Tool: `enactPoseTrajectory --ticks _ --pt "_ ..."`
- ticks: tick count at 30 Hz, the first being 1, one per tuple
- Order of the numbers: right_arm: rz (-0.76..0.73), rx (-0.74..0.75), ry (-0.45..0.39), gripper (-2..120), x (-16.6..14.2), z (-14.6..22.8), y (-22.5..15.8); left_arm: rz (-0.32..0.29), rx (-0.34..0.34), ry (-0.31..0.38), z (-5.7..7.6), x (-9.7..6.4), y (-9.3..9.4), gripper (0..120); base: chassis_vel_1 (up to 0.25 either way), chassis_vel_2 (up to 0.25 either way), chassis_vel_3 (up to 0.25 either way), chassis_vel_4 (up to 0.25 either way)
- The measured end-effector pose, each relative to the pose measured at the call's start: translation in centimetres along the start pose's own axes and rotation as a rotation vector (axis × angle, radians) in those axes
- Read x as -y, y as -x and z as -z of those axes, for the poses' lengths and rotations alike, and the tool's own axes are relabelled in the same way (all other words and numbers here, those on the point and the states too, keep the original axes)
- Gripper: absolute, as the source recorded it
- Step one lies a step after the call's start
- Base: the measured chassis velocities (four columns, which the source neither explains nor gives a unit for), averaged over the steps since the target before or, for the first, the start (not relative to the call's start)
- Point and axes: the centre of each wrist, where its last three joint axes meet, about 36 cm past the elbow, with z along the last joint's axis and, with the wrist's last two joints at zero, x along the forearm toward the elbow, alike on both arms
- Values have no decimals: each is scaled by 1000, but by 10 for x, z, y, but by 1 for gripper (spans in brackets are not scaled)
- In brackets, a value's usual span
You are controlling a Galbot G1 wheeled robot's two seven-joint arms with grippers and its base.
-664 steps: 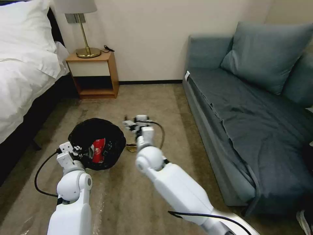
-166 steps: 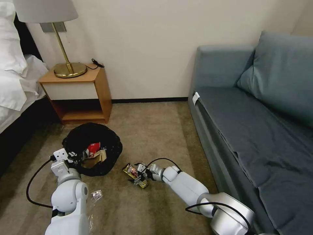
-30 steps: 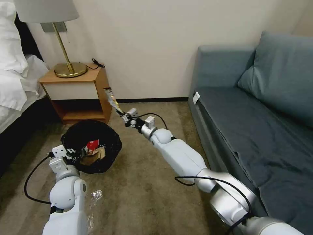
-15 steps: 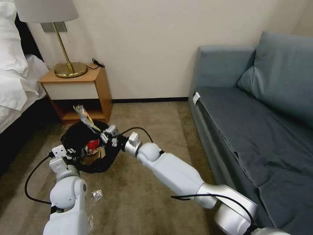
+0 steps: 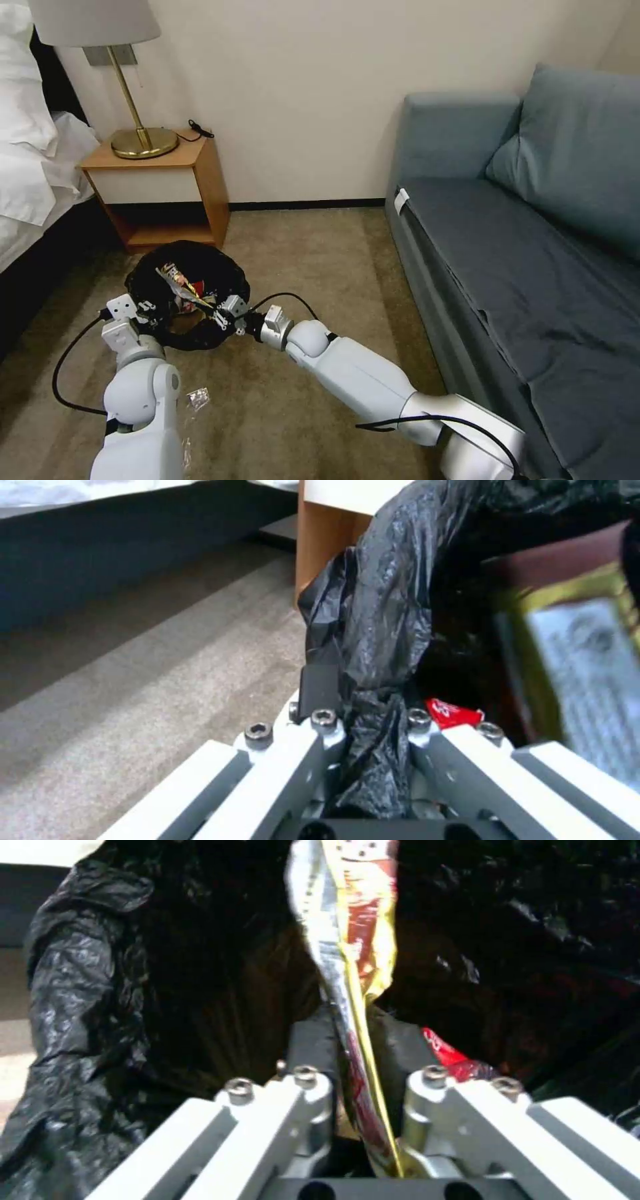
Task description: Pick up the trash bin, then pick up the garbage on the floor and place it into the trash bin.
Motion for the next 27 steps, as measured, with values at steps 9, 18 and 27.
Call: enactPoseTrajectory --ticks 9,18,27 --pt "-3 -6 9 48 -2 0 -1 0 -6 1 -3 1 -1 2 0 0 0 0" --pt "-15 20 10 84 3 11 2 1 -4 4 -2 0 -1 2 0 0 0 0" --pt "-144 173 13 100 46 72 5 1 -10 10 -4 -2 0 2 0 0 0 0"
